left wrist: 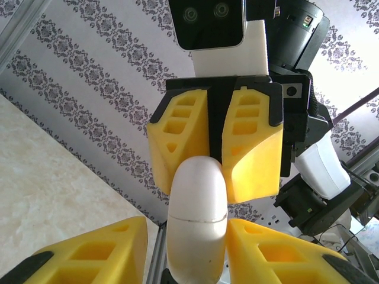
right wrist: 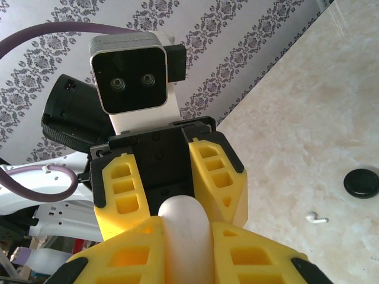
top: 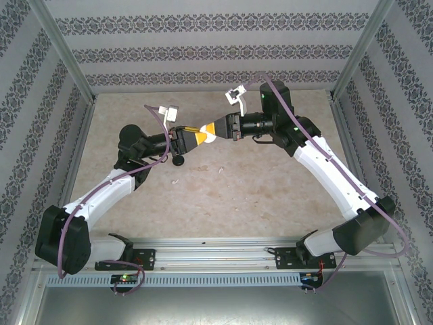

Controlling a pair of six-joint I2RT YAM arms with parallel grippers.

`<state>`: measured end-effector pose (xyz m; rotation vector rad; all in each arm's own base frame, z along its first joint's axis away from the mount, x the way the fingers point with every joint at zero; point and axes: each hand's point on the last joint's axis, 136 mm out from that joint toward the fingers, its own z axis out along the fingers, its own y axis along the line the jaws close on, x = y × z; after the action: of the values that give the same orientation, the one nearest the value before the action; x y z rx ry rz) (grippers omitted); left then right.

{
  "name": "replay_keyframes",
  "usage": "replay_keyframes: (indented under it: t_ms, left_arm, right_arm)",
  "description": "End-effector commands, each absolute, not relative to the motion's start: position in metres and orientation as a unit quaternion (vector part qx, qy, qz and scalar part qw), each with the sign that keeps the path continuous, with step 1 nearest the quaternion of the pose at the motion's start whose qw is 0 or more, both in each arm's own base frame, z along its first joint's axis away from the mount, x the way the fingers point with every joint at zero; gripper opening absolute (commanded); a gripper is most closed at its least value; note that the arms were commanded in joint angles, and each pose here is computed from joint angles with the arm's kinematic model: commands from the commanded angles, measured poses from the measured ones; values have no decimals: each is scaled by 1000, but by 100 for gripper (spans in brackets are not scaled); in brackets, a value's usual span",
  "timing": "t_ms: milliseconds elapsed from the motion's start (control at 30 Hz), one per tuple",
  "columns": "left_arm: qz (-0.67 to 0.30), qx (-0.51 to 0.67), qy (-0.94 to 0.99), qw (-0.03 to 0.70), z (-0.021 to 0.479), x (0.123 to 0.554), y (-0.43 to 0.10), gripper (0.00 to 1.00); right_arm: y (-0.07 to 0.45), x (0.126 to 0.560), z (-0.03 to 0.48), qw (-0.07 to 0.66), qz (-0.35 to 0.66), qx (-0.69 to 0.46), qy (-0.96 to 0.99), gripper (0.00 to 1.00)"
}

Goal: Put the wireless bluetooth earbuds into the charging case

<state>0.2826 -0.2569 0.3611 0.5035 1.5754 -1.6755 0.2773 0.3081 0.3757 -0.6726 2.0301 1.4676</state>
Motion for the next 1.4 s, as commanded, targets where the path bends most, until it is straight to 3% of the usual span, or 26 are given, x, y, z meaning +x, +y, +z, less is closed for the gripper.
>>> replay_keyframes:
  t_ms: [0,167,433,767,933,1367]
  left_arm:
    - [-658,228,603,390,373,273,-261,38]
    - [-659,231,604,385,373,273,-262,31]
    - [-657,243,594,396,373,269,-261,0]
    - [-615,303,535,493,374,251,-251,0]
    - [-593,317,529,518,368,244,-247,0]
    - [-515,290,569,572,349,248,-230,0]
  right_arm:
    - [311,279,385,283,545,-259,746,14]
    - [311,280,385,283,545,-258,746,14]
    - [308,284,380,281,538,-245,756,15]
    - [304,288,340,222,529,-205,793,31]
    - [300,295,321,199,522,-184,809,34]
    - [296,296,333,202,534,-165,804,46]
